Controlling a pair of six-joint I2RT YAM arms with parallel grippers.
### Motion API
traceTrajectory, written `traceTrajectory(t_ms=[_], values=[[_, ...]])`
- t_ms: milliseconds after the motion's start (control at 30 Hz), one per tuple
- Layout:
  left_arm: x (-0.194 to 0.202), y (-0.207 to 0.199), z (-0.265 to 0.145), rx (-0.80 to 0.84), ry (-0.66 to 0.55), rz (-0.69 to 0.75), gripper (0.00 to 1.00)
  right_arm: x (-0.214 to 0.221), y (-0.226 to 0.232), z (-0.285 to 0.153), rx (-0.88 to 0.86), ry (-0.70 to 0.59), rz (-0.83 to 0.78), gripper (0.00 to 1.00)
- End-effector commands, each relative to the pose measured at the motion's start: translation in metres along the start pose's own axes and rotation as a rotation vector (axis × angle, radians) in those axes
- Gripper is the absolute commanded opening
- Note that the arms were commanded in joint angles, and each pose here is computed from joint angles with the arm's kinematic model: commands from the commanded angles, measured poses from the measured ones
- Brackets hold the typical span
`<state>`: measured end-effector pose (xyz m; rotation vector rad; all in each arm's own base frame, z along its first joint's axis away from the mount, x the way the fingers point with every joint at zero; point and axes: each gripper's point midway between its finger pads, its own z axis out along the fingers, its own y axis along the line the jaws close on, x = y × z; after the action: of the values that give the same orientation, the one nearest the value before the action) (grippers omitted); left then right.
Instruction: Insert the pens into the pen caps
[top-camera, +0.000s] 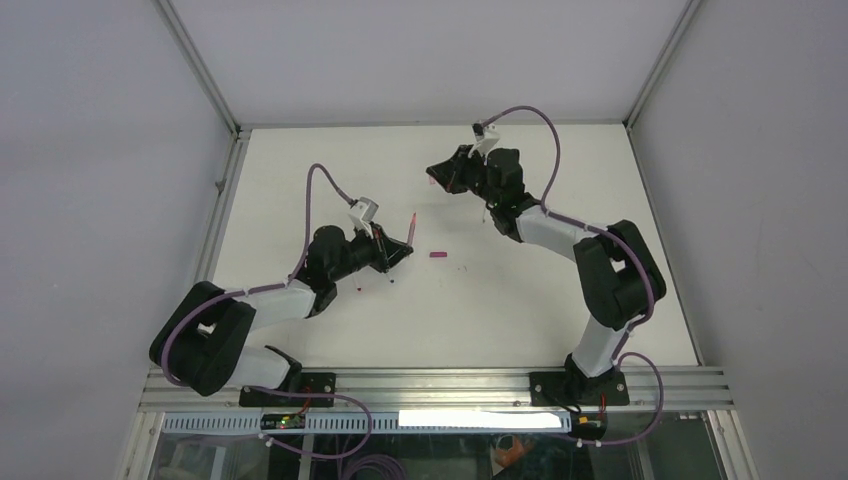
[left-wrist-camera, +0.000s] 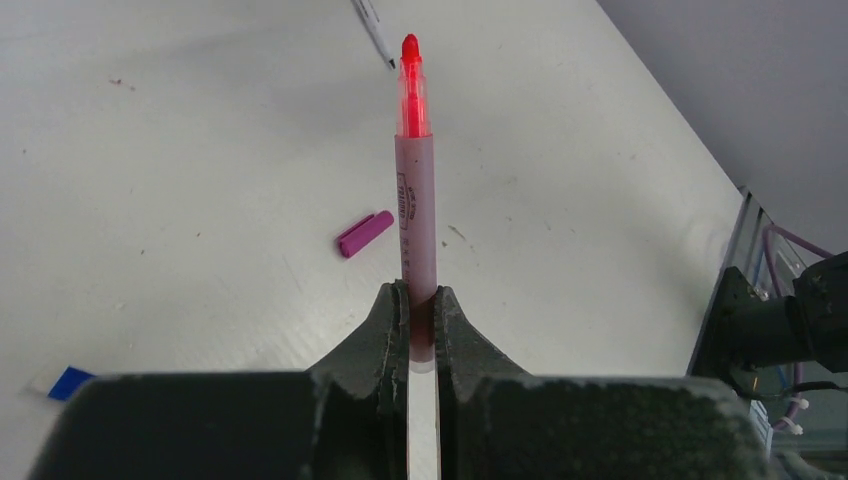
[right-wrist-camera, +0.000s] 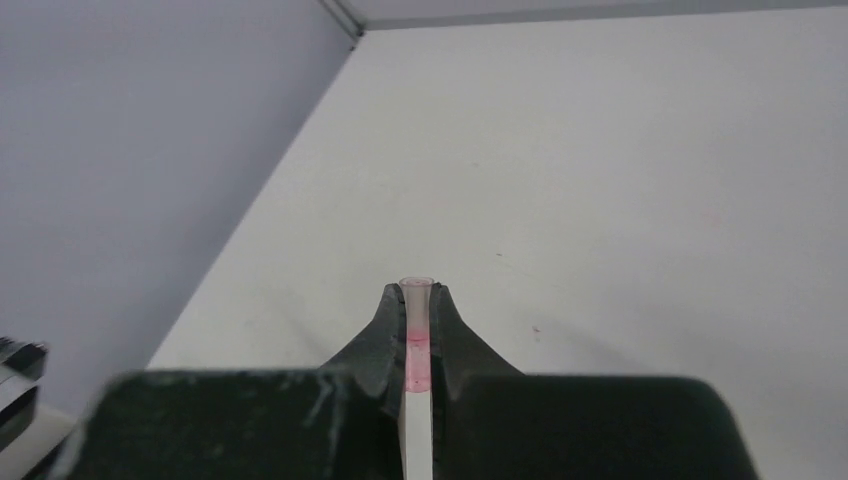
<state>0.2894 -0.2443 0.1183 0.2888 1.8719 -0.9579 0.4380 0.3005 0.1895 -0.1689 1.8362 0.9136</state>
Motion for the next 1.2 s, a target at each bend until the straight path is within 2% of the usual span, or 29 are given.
traceTrajectory(t_ms=[0,233,533,1167], values=[[-0.051,-0.039,0.013,0.179,-0.163,0.04,0.0,-0.038,0.066,-0.014,-0.247,-0.159,0.068,0.0],[-0.067,-0.047,0.018,0.216,-0.22,0.024,0.0,-0.032,0.097,-0.027,-0.33,-0.153,0.091,0.0],[-0.068,-0.047,0.02,0.223,-0.234,0.008,0.0,-0.034,0.117,-0.042,-0.38,-0.15,0.082,0.0],[-0.075,-0.049,0.012,0.213,-0.269,0.023,0.0,-0.018,0.108,-0.043,-0.347,-0.124,0.054,0.0]])
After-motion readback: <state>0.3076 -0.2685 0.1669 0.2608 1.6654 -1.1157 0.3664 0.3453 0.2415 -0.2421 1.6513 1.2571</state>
